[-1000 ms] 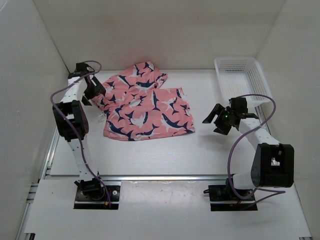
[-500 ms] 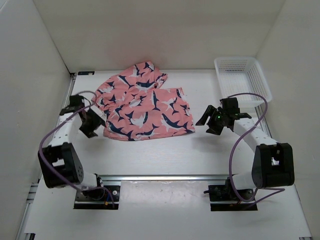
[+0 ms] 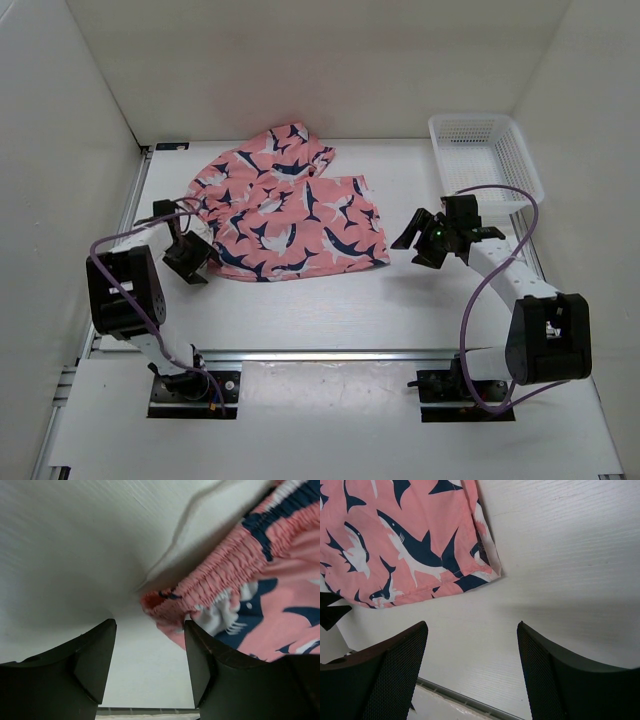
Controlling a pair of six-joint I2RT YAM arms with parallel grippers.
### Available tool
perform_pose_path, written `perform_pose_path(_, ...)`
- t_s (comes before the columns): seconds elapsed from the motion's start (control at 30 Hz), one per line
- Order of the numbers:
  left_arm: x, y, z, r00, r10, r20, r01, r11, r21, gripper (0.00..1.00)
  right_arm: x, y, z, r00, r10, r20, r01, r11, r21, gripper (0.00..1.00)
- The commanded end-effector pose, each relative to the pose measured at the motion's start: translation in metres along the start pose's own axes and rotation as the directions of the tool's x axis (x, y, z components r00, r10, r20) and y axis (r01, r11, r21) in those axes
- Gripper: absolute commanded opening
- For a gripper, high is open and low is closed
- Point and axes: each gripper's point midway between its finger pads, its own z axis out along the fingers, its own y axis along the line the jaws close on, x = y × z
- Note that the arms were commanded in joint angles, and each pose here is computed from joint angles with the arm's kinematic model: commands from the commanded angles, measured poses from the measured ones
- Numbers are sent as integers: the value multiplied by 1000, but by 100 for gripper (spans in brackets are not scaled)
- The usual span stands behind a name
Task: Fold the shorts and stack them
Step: Flatten the shorts out, then fold the shorts
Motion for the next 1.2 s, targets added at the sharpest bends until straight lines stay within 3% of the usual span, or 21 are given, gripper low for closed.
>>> perform_pose_path(0.0,-16,-14,0,999,17,48,-19,999,40,68,-6,8,-8,999,-10,37,10,1000,-20,77)
perform_pose_path(0.2,-17,-22,17,999,37,26,-38,998,42,68,-6,8,-8,999,-10,37,10,1000,-20,78)
perform_pose_path(0.27,-19,-28,21,999,35,20,-36,999,40,63,-2,3,-4,1000,-3,22,3,1000,-9,78)
perform_pose_path(0.33,-20,-31,22,999,47,24,-47,998,36,53,0,0,0,1000,3,8,-3,1000,1,78)
perform_pose_path(0.37,-20,-31,22,999,47,24,-48,998,36,27,0,0,0,1000,12,8,-12,1000,1,78)
perform_pose_path(0.43,-22,-33,23,999,47,24,-48,998,36,10,3,0,6,999,27,-18,-27,1000,-7,85)
perform_pose_path(0.5,-26,-38,17,998,51,45,-53,997,52,10,13,-5,15,994,89,-59,-89,996,3,92)
perform_pose_path(0.6,-29,-42,8,996,54,68,-59,996,70,10,22,0,29,976,190,-110,-196,980,-41,92)
perform_pose_path(0.77,-29,-48,-1,994,68,81,-76,992,103,10,33,1,52,944,286,-163,-301,951,-75,81)
perform_pose_path(1.1,-27,-48,1,995,68,68,-75,992,105,10,21,10,90,944,289,-160,-296,955,-23,66)
perform_pose_path(1.17,-30,-52,-3,993,79,83,-88,989,115,10,17,11,98,949,284,-136,-287,958,-2,58)
